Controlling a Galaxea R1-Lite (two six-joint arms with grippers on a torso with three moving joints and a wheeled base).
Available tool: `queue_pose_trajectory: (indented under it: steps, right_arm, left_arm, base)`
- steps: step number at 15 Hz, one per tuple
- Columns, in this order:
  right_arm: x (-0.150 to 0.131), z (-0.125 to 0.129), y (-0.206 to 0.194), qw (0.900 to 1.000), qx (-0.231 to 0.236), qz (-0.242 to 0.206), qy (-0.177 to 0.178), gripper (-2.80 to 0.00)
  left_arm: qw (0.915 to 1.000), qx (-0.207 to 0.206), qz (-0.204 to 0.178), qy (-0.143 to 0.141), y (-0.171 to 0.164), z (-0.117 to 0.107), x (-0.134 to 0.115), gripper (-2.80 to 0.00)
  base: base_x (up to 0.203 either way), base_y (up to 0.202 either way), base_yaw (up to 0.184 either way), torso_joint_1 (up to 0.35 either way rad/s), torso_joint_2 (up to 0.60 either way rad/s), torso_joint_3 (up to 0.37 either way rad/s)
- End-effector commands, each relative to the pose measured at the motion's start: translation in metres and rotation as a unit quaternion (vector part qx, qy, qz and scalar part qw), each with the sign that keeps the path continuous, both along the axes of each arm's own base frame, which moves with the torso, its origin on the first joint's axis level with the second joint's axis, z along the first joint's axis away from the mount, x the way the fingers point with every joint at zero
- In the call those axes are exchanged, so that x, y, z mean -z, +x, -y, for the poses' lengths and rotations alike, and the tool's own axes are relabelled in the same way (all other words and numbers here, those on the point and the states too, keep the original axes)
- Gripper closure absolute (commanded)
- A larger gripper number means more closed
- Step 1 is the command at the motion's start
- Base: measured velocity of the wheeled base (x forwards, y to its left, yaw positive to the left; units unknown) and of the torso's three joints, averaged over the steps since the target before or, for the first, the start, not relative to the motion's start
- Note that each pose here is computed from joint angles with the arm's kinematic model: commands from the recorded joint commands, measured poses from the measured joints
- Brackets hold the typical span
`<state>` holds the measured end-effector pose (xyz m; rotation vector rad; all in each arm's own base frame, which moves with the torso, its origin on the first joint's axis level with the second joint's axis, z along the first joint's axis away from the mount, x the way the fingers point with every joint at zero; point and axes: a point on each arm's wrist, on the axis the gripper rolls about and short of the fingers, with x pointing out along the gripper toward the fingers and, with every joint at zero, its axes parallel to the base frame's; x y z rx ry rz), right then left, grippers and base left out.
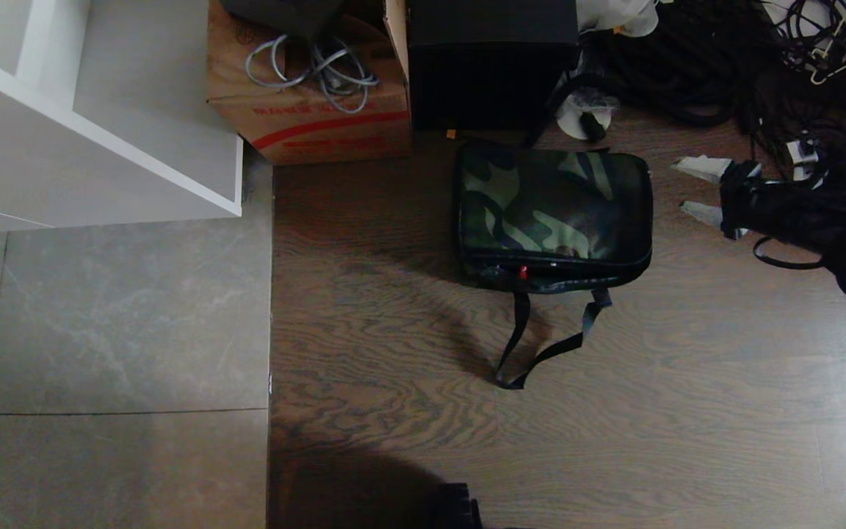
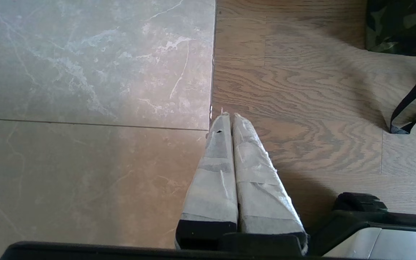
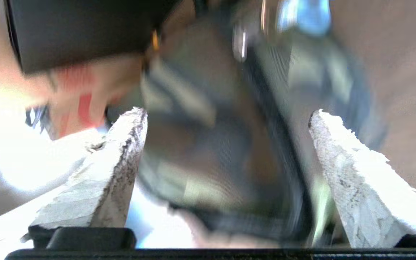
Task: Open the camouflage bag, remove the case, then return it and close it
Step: Open the top of the storage box
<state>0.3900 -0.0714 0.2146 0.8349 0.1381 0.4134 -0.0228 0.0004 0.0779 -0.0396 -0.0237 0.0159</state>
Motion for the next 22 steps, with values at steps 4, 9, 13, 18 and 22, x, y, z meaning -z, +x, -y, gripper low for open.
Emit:
queue_pose_trajectory:
  steps: [4,9,13,18,22]
  right_arm:
    - [0.010,-0.023,-0.041,0.997,-0.042,-0.060,0.040,-2.80]
    - [0.038,-0.034,-0.039,0.990,-0.052,-0.118,0.053,-2.80]
    - [0.047,-0.031,-0.025,0.991,-0.032,-0.117,0.051,-2.80]
    - [0.053,-0.029,-0.013,0.993,-0.021,-0.108,0.052,-2.80]
    - [0.050,-0.032,-0.011,0.990,-0.026,-0.116,0.075,-2.80]
  left_arm:
    - [1.0000,0.000,-0.005,0.000,0.001,0.000,0.003,0.00]
    - [1.0000,0.000,-0.005,0.000,0.001,0.000,0.003,0.00]
    - [1.0000,0.000,-0.005,0.000,0.001,0.000,0.003,0.00]
    - [1.0000,0.000,-0.005,0.000,0.001,0.000,0.003,0.00]
    - [1.0000,0.000,-0.005,0.000,0.001,0.000,0.003,0.00]
  base:
    - [0.000,0.000,0.000,0.000,0.00,0.000]
    - [0.000,0.000,0.000,0.000,0.00,0.000]
    - [0.000,0.000,0.000,0.000,0.00,0.000]
    - [0.000,0.000,0.000,0.000,0.00,0.000]
    - [0.000,0.000,0.000,0.000,0.00,0.000]
